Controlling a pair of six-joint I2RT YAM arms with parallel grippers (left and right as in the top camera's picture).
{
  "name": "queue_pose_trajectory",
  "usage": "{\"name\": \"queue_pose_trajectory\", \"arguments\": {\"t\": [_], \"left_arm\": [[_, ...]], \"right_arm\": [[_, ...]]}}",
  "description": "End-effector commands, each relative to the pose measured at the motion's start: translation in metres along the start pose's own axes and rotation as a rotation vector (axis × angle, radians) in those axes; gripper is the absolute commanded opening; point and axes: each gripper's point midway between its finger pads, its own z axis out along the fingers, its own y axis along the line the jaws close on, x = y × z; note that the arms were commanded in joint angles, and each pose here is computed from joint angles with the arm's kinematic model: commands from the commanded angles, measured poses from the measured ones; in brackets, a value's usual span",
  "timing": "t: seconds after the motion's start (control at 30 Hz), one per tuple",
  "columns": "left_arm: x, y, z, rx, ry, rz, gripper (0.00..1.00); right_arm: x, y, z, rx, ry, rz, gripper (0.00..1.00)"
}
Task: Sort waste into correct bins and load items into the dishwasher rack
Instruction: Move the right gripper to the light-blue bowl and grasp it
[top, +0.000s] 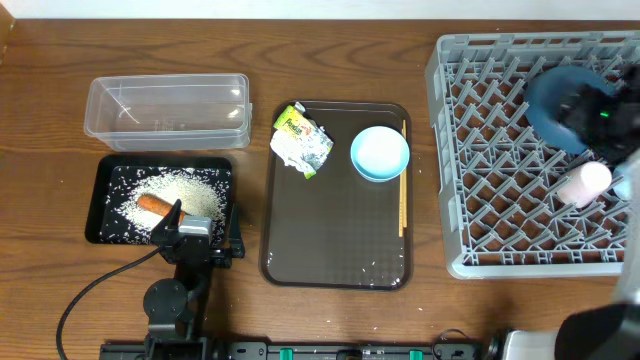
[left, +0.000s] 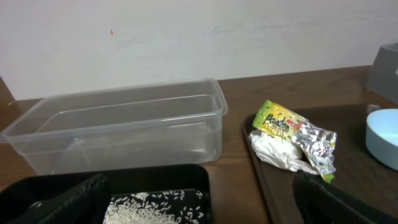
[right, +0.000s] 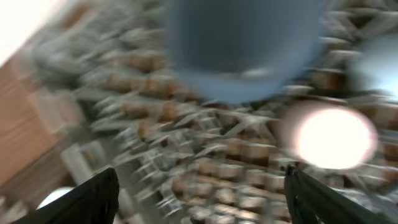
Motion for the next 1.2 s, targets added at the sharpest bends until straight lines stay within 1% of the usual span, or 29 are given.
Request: {"name": "queue_pose_trajectory", "arguments": {"t": [0.0, 0.17, 0.23, 0.37, 0.4, 0.53, 0.6, 0.8, 1.07, 1.17], "left_arm": [[0.015, -0.002, 0.001, 0.009, 0.044, 0.005, 0.96], [0.015, -0.002, 0.001, 0.009, 0.044, 0.005, 0.96], [0.015, -0.002, 0.001, 0.009, 0.044, 0.005, 0.96], [0.015, -0.002, 0.001, 0.009, 0.044, 0.005, 0.96], [0.015, -0.002, 0.001, 0.009, 0.044, 0.005, 0.96], [0.015, -0.002, 0.001, 0.009, 0.044, 0.005, 0.96], [0.015, -0.002, 0.001, 0.009, 0.044, 0.005, 0.96], [0.015, -0.002, 0.001, 0.009, 0.044, 0.005, 0.96], [0.015, -0.002, 0.001, 0.009, 0.044, 0.005, 0.96], [0.015, -0.002, 0.001, 0.009, 0.044, 0.005, 0.96]], "right_arm": [[0.024, 0.065, -0.011, -0.158, 0.021, -0.196, 0.82], [0.068, 0.142, -0.001, -0.274, 0.047, -0.494, 0.81], [0.089, 0.166, 0.008, -0.282, 0.067, -0.567, 0.75], [0.134, 0.199, 0.034, -0.281, 0.133, -0.683, 0.60], [0.149, 0.206, 0.044, -0.275, 0.159, -0.711, 0.58], [0.189, 0.217, 0.078, -0.208, 0.228, -0.750, 0.49], [0.207, 0.223, 0.089, -0.204, 0.252, -0.775, 0.45], [0.245, 0.238, 0.104, -0.208, 0.295, -0.825, 0.46], [0.283, 0.228, 0.133, -0.128, 0.372, -0.840, 0.44], [0.291, 0.225, 0.139, -0.112, 0.391, -0.836, 0.42]]}}
